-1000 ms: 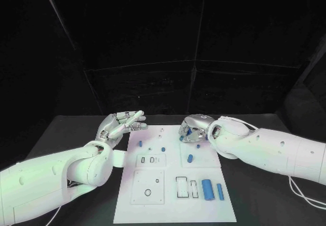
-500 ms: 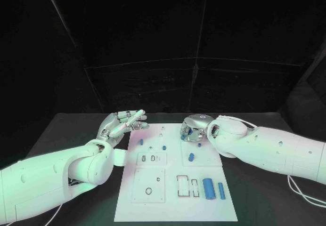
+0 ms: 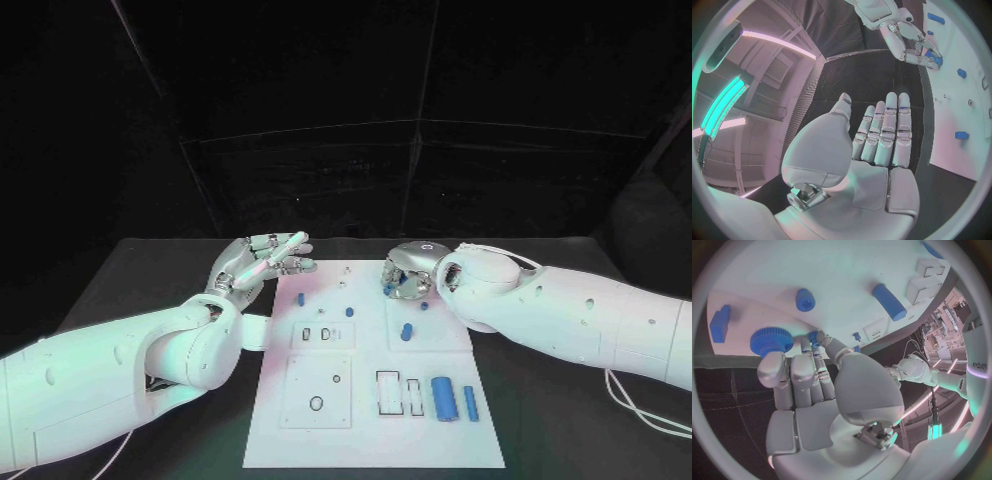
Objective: Assemble the parts on the task board
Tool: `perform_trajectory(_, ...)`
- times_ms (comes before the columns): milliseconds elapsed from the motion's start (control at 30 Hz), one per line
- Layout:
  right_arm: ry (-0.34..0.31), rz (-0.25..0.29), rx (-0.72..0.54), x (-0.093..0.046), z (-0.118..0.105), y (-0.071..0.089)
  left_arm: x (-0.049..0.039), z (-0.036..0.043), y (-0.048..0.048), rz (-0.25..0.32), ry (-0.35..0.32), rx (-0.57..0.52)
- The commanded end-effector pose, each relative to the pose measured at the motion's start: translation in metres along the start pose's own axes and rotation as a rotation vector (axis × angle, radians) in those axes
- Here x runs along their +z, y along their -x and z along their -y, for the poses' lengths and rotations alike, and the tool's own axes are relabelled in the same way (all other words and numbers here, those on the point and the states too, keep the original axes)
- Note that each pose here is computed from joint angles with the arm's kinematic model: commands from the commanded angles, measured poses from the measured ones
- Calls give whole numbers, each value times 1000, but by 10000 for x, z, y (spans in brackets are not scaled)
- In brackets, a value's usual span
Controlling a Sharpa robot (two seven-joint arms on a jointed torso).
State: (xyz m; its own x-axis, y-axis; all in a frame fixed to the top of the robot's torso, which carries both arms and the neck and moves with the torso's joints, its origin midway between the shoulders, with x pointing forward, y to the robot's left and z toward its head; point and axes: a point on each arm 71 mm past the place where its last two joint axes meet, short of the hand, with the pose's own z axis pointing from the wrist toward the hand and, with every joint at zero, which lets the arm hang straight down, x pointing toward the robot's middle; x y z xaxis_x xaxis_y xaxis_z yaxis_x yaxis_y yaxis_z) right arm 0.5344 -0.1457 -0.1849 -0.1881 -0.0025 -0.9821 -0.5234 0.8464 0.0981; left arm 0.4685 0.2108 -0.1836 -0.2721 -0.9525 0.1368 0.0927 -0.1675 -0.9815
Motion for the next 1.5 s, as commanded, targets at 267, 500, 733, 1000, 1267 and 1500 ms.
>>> perform_trajectory(267,4,58,-13,10,-23,55,8,9,-12,-20,0,-8)
perform_trajectory(500,19,199,8,6,-84,188,4,9,-2,-19,2,-9)
perform_trajectory(733,15,262,24,117,-141,314,6,8,-2,-21,3,-9)
perform_trajectory(1000,23,256,30,283,-242,334,8,10,-18,-25,4,-12)
perform_trajectory(1267,40,203,30,430,-364,301,10,26,-38,-31,2,-14)
perform_trajectory(1500,45,189,31,489,-425,292,10,57,-36,-31,-3,-13)
